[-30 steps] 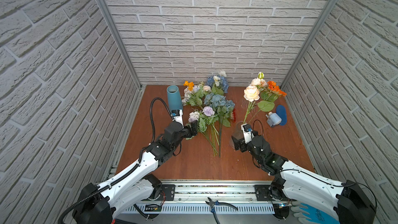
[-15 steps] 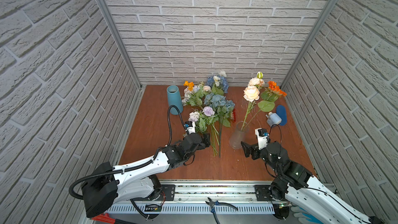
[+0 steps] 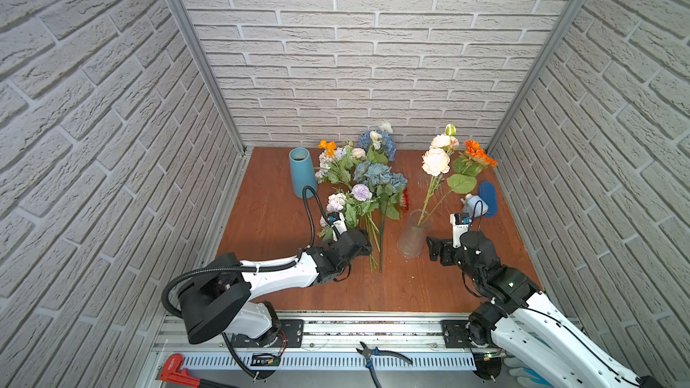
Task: Arrange flowers in a vase
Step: Pick up the flower from the center of the table, then place the flower in the vase.
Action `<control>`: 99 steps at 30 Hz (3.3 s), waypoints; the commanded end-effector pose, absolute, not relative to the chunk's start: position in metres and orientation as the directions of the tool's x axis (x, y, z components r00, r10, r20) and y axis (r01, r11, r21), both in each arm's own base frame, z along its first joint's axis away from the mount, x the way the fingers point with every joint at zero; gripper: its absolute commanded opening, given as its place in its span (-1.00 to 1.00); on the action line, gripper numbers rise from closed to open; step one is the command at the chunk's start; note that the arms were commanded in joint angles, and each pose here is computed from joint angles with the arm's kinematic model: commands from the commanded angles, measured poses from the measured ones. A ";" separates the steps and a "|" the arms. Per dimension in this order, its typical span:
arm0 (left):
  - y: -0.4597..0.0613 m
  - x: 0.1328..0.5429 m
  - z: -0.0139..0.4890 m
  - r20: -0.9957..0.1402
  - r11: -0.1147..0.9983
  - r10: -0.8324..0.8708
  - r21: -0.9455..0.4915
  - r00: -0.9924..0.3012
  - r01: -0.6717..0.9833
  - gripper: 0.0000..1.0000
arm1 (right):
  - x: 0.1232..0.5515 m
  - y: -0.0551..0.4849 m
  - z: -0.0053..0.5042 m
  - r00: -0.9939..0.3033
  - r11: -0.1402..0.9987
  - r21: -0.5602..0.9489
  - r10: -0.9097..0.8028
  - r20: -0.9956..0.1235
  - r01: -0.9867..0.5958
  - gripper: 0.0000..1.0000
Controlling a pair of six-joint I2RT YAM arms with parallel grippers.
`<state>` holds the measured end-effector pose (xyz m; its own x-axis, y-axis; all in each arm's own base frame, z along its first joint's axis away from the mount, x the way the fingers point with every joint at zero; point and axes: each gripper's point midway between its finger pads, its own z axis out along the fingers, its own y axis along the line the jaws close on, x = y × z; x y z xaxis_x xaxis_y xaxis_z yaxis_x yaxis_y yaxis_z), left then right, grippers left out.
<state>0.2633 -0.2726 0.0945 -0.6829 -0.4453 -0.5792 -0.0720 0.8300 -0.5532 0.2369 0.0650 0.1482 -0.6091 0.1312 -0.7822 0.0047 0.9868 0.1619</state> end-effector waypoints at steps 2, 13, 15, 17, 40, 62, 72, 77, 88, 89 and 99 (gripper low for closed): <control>-0.288 0.280 0.095 -0.538 0.779 -0.511 -0.619 -0.670 -0.097 0.47 | 0.249 0.070 0.156 -0.587 0.969 0.246 0.199 -0.785 0.000 0.98; -0.290 0.303 0.062 -0.501 0.784 -0.537 -0.593 -0.678 -0.183 0.10 | 0.255 0.067 0.158 -0.575 0.962 0.271 0.223 -0.787 0.002 0.98; -0.292 0.305 0.056 -0.494 0.784 -0.535 -0.593 -0.685 -0.185 0.03 | 0.254 0.065 0.160 -0.571 0.963 0.268 0.223 -0.790 0.005 0.98; -0.294 0.305 0.052 -0.486 0.784 -0.533 -0.592 -0.693 -0.187 0.02 | 0.253 0.063 0.162 -0.566 0.965 0.264 0.222 -0.794 0.007 0.98; -0.262 0.309 0.089 -0.608 0.830 -0.507 -0.536 -0.611 -0.155 -1.00 | 0.259 0.058 0.184 -0.511 0.963 0.269 0.240 -0.825 0.019 0.98; -0.323 0.293 0.326 -0.932 0.752 -0.340 -0.349 -0.124 0.560 -1.00 | 0.277 0.026 0.188 -0.429 0.885 0.433 0.463 -0.776 0.172 0.97; -0.360 0.279 0.385 -0.910 0.644 -0.415 -0.278 0.020 0.713 -1.00 | 0.305 0.020 0.193 -0.451 0.787 0.601 0.591 -0.669 0.140 0.98; -0.371 0.274 0.402 -0.894 0.609 -0.443 -0.247 0.064 0.754 -1.00 | 0.308 0.016 0.194 -0.453 0.780 0.611 0.598 -0.662 0.137 0.98; -0.421 0.253 0.383 -0.875 0.565 -0.444 -0.106 0.193 0.818 -1.00 | 0.304 0.014 0.196 -0.437 0.777 0.617 0.601 -0.669 0.125 0.98; -0.425 0.253 0.379 -0.878 0.567 -0.437 -0.102 0.193 0.818 -1.00 | 0.303 0.014 0.196 -0.437 0.777 0.617 0.602 -0.668 0.125 0.98; -0.445 0.252 0.334 -0.928 0.582 -0.343 -0.091 0.142 0.808 -1.00 | 0.301 0.012 0.192 -0.434 0.774 0.619 0.607 -0.666 0.132 0.98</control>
<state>0.2531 -0.4469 0.3171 0.0783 -0.2893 -0.9540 0.8171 0.5669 -0.1049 0.2981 0.0128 0.1816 -0.4700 0.6000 -0.6473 0.1606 0.7793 0.6057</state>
